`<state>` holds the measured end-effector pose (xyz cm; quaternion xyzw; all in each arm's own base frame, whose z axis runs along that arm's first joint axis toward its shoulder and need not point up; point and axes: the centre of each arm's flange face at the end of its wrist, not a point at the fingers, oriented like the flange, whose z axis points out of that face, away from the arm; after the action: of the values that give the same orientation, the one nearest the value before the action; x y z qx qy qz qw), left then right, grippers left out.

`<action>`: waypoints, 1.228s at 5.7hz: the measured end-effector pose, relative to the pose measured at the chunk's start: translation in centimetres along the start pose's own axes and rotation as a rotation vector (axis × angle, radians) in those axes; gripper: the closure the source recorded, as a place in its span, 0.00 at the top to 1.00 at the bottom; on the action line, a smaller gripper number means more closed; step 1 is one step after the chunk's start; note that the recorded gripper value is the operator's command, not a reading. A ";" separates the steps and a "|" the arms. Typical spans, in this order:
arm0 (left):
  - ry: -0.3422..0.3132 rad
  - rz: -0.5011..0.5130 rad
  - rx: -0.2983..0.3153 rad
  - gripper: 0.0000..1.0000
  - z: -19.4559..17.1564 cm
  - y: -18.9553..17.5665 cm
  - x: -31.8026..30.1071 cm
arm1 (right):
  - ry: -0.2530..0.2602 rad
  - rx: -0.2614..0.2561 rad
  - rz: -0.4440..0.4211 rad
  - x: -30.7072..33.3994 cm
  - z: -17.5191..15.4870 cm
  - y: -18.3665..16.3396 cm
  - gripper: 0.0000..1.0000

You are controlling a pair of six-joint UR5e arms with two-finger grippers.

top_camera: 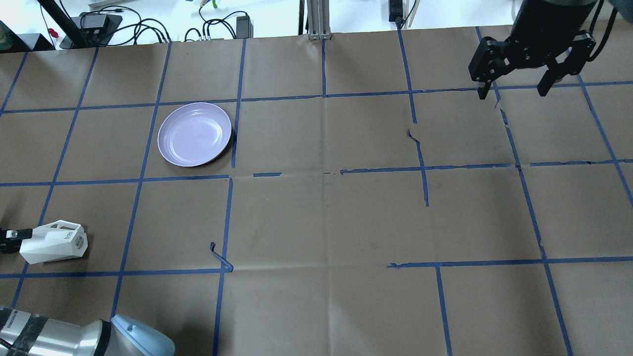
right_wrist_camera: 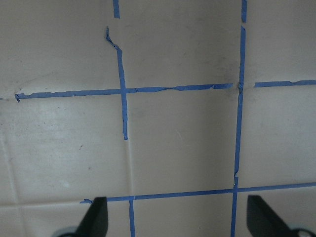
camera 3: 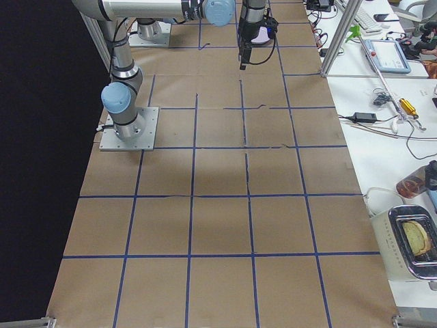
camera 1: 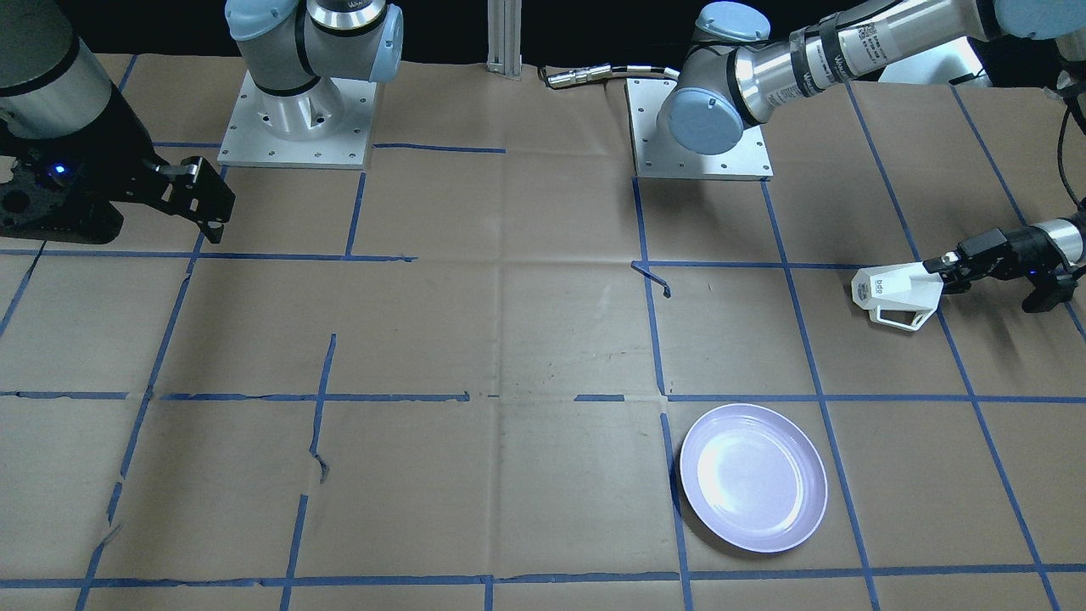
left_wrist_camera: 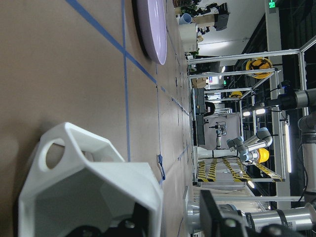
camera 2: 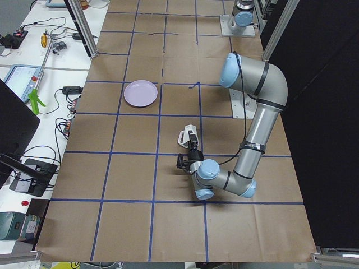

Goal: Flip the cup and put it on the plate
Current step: 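Lift the mug with the left gripper, turning it upright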

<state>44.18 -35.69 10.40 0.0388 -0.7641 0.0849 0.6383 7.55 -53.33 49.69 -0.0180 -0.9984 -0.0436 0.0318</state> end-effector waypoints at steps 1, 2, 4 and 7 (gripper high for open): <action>0.003 0.003 0.001 0.00 0.0 0.0 0.2 | 0.000 0.000 0.000 0.0 0.0 0.0 1.00; 0.005 0.001 0.003 0.00 -0.3 0.0 1.3 | 0.000 0.000 0.000 0.0 0.0 0.0 1.00; -0.042 -0.017 0.003 0.00 -2.4 -1.3 9.5 | 0.000 0.000 0.000 0.0 0.0 0.0 1.00; -0.208 -0.070 0.012 0.00 -1.4 -2.8 24.0 | 0.000 0.000 0.000 0.0 0.0 0.0 1.00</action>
<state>41.60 -37.01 34.48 0.0778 -0.8240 0.0627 0.5577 7.55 -53.33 49.69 -0.0180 -0.9984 -0.0437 0.0319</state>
